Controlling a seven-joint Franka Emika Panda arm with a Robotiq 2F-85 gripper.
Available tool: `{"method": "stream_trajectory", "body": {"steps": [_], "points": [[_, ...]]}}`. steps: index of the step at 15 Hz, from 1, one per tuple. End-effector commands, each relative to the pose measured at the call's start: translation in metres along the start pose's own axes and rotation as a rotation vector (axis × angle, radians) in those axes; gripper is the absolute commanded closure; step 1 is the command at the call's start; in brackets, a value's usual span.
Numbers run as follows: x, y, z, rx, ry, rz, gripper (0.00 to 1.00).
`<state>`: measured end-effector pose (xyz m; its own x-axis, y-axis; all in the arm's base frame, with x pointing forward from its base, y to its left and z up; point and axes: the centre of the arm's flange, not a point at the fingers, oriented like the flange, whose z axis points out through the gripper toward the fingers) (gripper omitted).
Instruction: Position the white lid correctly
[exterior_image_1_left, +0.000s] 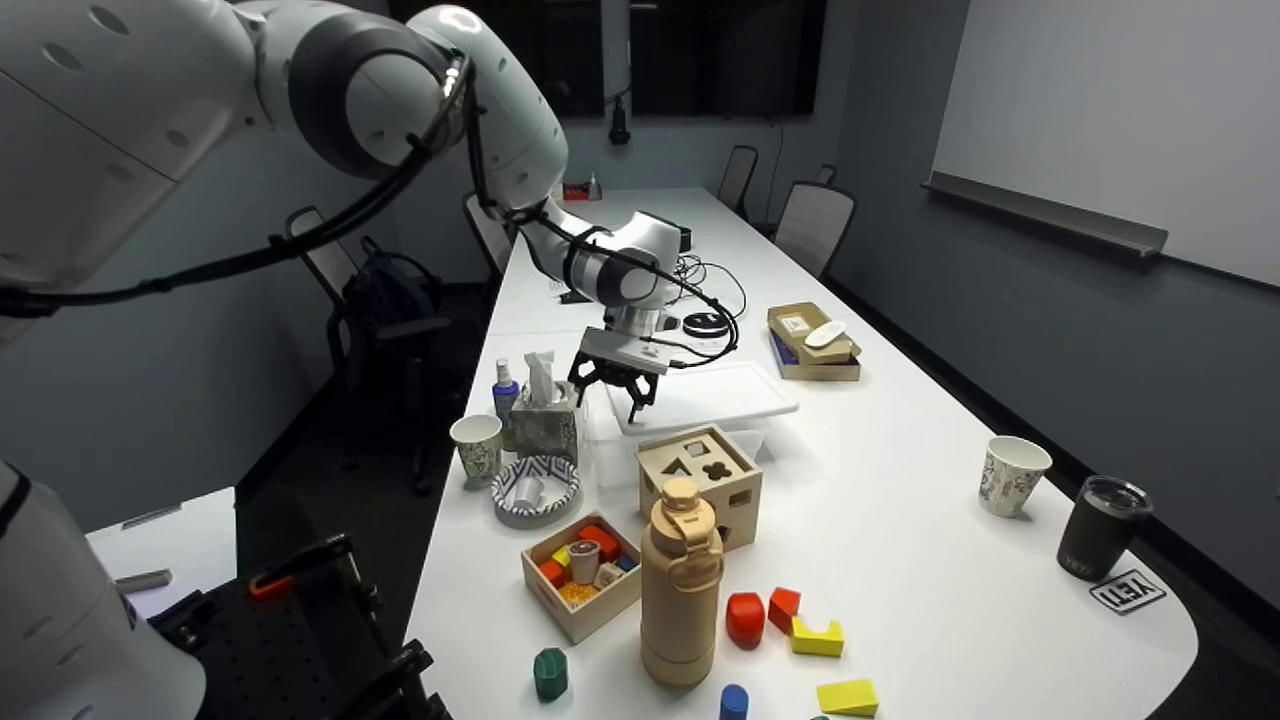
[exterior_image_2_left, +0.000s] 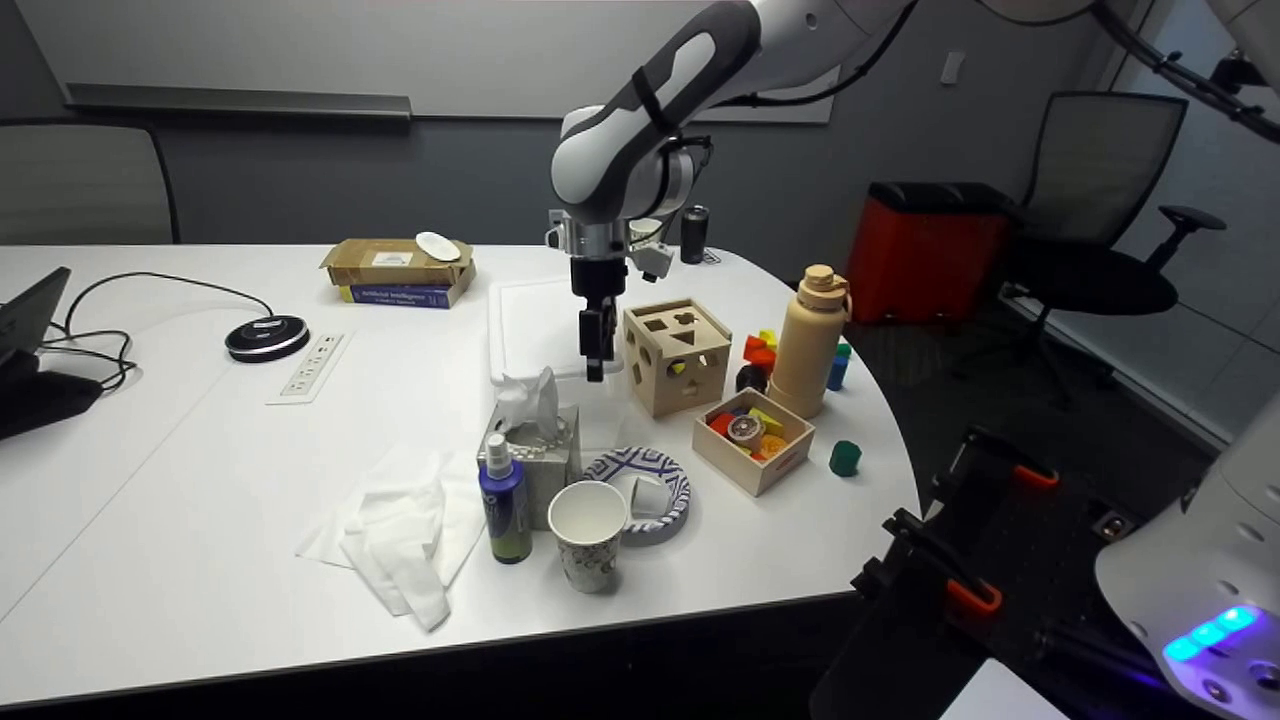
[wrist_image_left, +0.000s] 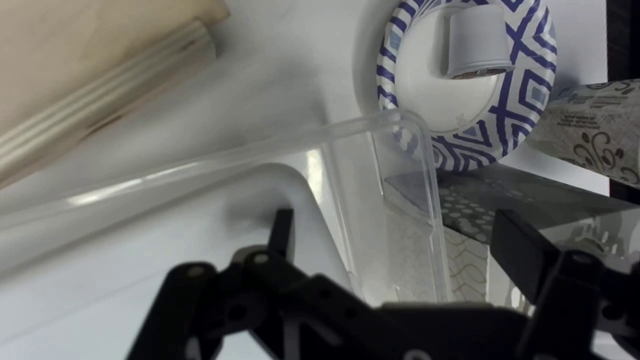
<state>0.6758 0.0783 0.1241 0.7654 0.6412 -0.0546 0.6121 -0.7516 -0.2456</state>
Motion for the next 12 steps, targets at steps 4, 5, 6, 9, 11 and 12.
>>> {"method": "stream_trajectory", "body": {"steps": [4, 5, 6, 9, 11, 12], "points": [[0.022, 0.000, -0.006, -0.015, 0.033, -0.008, 0.00], [0.026, 0.001, -0.007, -0.016, 0.035, -0.014, 0.00], [0.030, 0.001, -0.008, -0.022, 0.040, -0.019, 0.00], [0.040, 0.007, -0.009, -0.043, 0.051, -0.025, 0.00], [0.040, 0.010, -0.007, -0.047, 0.051, -0.020, 0.00], [0.039, 0.011, -0.006, -0.047, 0.048, -0.017, 0.00]]}}
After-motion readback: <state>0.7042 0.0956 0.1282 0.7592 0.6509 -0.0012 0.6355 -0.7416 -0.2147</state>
